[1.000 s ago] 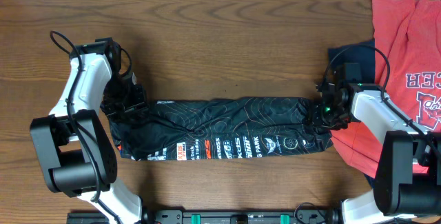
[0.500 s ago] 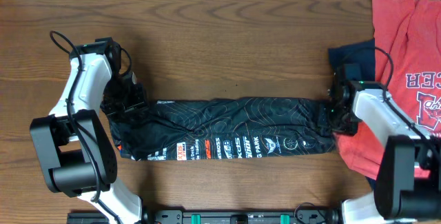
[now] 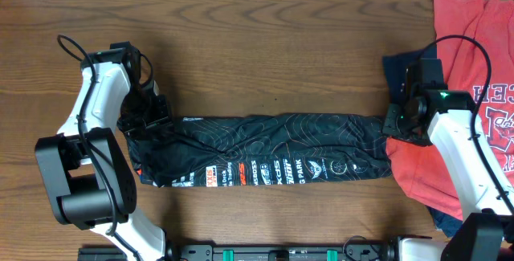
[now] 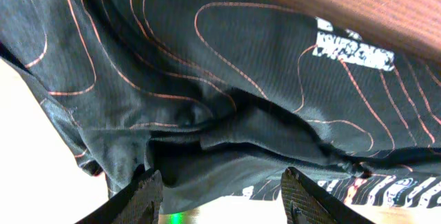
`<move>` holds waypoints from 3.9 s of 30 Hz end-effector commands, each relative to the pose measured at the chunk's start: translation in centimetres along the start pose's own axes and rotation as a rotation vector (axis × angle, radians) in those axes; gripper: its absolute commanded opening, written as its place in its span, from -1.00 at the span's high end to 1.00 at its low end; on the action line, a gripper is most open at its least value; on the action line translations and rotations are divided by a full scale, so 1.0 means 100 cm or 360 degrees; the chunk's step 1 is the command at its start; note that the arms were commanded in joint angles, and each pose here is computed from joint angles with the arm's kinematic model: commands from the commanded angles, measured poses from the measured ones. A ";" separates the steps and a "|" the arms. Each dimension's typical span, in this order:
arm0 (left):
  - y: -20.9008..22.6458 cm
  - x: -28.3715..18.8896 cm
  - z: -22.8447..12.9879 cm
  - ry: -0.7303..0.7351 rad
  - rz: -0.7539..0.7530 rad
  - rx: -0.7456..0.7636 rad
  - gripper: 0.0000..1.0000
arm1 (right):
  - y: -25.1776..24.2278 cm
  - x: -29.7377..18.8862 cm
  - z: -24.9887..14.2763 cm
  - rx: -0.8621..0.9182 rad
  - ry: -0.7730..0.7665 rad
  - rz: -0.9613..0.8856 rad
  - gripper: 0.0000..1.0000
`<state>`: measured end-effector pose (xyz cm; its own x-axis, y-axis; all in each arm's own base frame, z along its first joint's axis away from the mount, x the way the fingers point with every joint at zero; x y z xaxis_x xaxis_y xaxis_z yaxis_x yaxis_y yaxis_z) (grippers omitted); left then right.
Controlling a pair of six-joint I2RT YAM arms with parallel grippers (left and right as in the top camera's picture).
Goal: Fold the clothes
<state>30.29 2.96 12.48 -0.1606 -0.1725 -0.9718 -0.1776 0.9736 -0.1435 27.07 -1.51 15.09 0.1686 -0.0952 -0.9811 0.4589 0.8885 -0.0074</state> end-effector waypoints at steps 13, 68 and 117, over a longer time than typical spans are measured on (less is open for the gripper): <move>0.000 0.000 0.002 -0.0023 0.0003 -0.0011 -0.15 | -0.017 0.060 -0.036 0.0091 0.0022 -0.0083 0.59; 0.000 0.000 -0.003 0.0023 0.0003 -0.0018 -0.15 | -0.035 0.074 -0.023 0.0218 0.0105 0.0613 -0.19; 0.000 0.000 -0.002 0.0019 0.0003 -0.0017 -0.15 | -0.012 0.095 -0.039 -0.0026 0.0339 0.0443 -0.06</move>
<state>30.17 2.94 12.51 -0.1679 -0.1736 -0.9704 -0.1791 0.9734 -0.1432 26.16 -2.38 6.64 0.1843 0.2127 -0.9596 0.3926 0.8791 0.2703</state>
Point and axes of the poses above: each gripper's point midway between its finger pads, its own x axis out along the fingers, its own y axis along the line the jaws close on, z = x × y, the point moved 7 cm from there along -x, back along the fingers, and after that the axes turned 8 degrees about x, right-handed, at the moved point
